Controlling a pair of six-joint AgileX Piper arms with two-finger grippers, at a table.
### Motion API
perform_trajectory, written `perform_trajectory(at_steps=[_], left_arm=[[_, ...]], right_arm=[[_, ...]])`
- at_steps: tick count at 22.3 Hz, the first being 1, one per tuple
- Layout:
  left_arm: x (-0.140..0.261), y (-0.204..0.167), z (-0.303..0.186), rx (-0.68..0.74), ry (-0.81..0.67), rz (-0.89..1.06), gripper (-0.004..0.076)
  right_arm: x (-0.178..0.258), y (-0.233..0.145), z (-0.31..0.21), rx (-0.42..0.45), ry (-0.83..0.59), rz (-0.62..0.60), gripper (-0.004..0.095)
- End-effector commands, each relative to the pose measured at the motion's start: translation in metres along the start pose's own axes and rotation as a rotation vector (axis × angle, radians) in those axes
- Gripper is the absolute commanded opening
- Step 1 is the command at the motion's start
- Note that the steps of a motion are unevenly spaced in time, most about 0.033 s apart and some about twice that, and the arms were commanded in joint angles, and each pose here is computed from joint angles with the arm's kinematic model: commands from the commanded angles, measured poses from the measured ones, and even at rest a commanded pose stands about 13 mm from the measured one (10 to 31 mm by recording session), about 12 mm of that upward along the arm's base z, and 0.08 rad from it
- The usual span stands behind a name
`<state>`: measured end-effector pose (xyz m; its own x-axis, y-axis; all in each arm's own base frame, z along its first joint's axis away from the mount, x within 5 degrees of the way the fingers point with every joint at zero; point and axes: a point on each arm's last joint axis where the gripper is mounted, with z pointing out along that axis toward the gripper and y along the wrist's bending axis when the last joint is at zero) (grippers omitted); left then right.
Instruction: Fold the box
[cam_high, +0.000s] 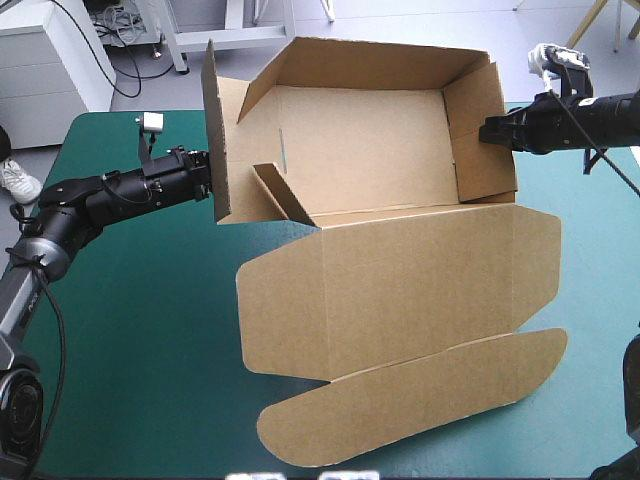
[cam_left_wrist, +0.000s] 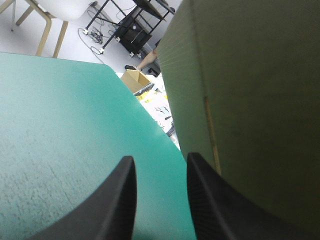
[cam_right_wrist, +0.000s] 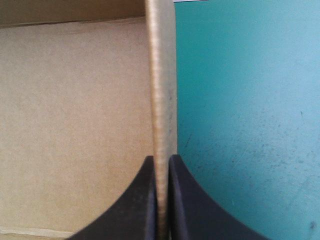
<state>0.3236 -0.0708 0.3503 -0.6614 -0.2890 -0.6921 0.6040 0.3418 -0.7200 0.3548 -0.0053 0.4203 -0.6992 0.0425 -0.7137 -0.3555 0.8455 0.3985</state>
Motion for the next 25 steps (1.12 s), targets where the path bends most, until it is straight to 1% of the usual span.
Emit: perform_trajectory(at_steps=[1,3,7,8,13,16,25], left_arm=[[-0.017,-0.030,-0.004,0.114,-0.073,0.047,0.0239],[-0.017,-0.033,-0.004,0.129,-0.067,0.054,0.0258],[-0.023,-0.046,-0.002,0.194,-0.059,0.083,0.0462],[-0.024,-0.050,-0.001,0.205,-0.054,0.086,0.0474],[-0.032,-0.074,0.011,0.261,-0.047,0.134,0.0474],[-0.039,-0.082,0.012,0.252,-0.053,0.151,0.0474],[-0.037,-0.081,0.012,0.231,-0.016,0.096,0.0474]], right_arm=[[-0.012,0.016,-0.020,-0.009,-0.112,-0.021,-0.0018],[-0.012,0.015,-0.019,-0.009,-0.109,-0.019,-0.0018],[-0.012,0.011,-0.014,-0.009,-0.101,-0.006,-0.0018],[-0.012,0.011,-0.014,-0.007,-0.105,-0.006,-0.0018],[-0.013,0.011,-0.014,-0.006,-0.121,-0.003,-0.0018],[-0.014,0.010,-0.014,-0.003,-0.122,-0.004,-0.0018],[-0.014,0.011,-0.014,-0.007,-0.126,0.006,-0.0018]])
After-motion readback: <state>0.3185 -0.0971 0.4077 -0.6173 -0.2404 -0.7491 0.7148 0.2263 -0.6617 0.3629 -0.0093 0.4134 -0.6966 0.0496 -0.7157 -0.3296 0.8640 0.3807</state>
